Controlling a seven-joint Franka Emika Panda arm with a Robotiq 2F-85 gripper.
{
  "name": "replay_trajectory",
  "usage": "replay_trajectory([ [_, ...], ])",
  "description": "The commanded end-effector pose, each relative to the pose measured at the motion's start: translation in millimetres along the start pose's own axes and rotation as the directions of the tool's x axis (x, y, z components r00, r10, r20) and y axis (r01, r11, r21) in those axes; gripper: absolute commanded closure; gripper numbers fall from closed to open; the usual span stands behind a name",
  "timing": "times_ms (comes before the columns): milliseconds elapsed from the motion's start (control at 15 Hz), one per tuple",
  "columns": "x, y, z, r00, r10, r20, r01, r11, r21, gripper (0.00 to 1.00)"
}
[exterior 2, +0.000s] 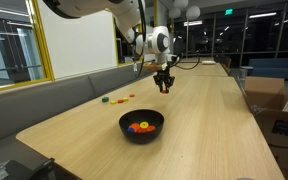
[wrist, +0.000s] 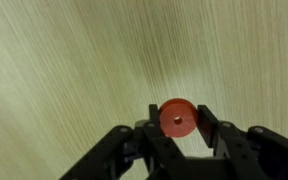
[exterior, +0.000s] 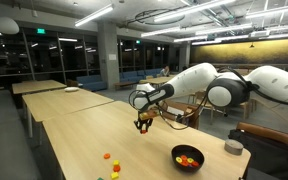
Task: Pick up some of the objects from the table and put them in the bowl
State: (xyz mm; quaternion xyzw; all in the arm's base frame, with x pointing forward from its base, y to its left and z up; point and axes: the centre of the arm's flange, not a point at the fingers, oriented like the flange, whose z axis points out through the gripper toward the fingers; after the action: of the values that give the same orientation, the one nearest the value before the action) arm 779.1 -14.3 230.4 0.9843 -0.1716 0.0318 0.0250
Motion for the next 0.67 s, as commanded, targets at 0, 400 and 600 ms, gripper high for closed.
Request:
replay_trajectory([
  [0,-64,24,-49,0.998,0.063,-0.022,-0.063,0.998,0.014,0.83],
  [400,-109,39,-64,0.982,0.181,0.056,-0.181,0.984,-0.008,0.83],
  [600,-140,49,-56,0.959,0.252,0.128,-0.25,0.968,-0.03,0.83],
])
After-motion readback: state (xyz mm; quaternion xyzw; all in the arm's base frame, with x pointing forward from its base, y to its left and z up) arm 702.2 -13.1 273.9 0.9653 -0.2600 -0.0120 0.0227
